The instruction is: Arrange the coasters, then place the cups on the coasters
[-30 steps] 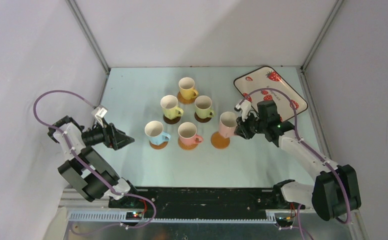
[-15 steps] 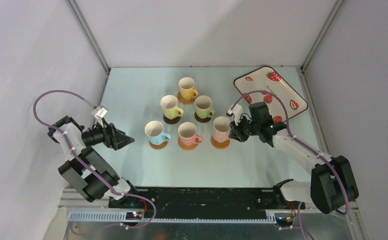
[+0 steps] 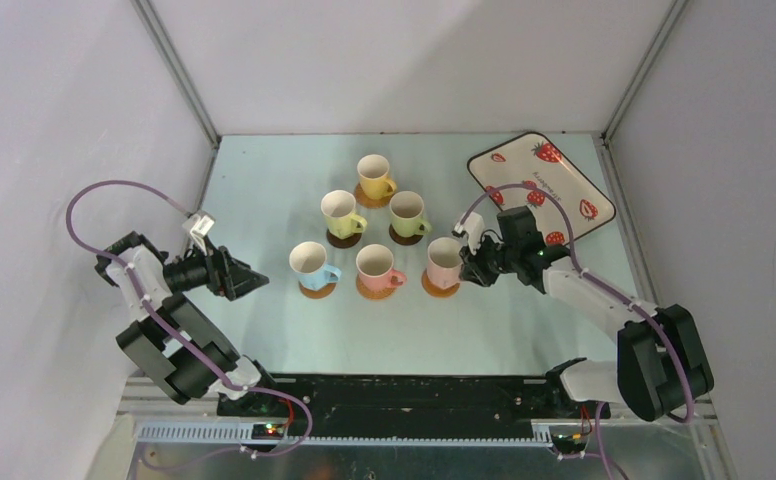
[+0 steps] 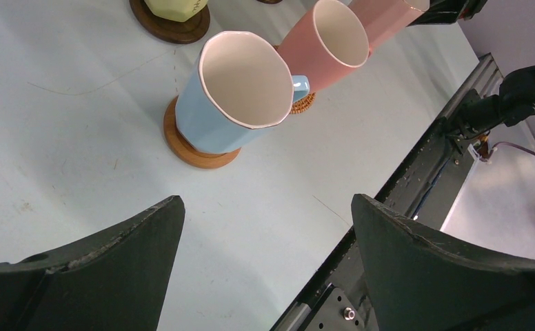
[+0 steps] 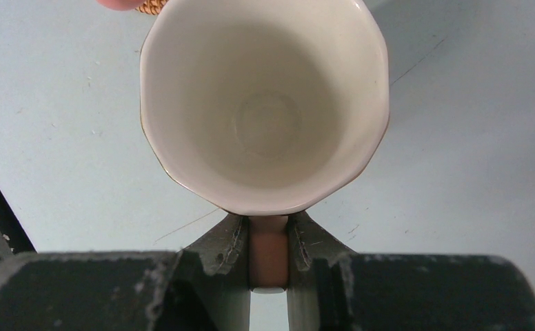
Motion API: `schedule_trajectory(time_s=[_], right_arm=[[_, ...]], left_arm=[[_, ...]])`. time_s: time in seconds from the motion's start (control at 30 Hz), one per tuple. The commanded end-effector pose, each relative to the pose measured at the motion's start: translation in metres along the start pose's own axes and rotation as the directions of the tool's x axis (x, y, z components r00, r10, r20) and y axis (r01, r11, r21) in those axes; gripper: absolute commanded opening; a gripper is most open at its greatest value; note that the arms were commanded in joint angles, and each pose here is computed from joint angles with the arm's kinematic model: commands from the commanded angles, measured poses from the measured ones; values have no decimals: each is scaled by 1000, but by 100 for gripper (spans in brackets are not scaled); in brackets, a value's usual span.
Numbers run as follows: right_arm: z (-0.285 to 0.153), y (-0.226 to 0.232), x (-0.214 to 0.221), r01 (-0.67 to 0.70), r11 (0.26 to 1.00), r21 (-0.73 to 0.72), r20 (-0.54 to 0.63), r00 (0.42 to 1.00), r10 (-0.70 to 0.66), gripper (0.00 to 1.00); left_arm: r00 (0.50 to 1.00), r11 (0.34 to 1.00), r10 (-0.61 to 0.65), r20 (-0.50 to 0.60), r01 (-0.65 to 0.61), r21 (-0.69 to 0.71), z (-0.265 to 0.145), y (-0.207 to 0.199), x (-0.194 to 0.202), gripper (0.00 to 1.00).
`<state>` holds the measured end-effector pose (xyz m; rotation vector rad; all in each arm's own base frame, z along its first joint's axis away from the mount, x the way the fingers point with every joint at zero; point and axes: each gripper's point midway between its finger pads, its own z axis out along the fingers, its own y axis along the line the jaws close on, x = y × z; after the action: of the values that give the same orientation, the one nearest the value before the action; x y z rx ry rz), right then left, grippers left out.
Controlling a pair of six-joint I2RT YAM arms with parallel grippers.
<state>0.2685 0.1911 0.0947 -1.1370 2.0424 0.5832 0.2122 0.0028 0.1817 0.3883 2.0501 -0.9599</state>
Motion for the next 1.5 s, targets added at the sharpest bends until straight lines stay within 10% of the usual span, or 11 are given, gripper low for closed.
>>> schedule_trajectory(time_s=[0.0,1.47], right_arm=[[0,-5,-29,61,998,-6,104,993,-60,0],[9,3,-19,93,995,-44,64,994,-90,3]], left_arm=[[999,1000,20,39,-20,-5,-4,-8,-12,98],[999,1000,12,40,-12,-2,-4,-6,-12,98]])
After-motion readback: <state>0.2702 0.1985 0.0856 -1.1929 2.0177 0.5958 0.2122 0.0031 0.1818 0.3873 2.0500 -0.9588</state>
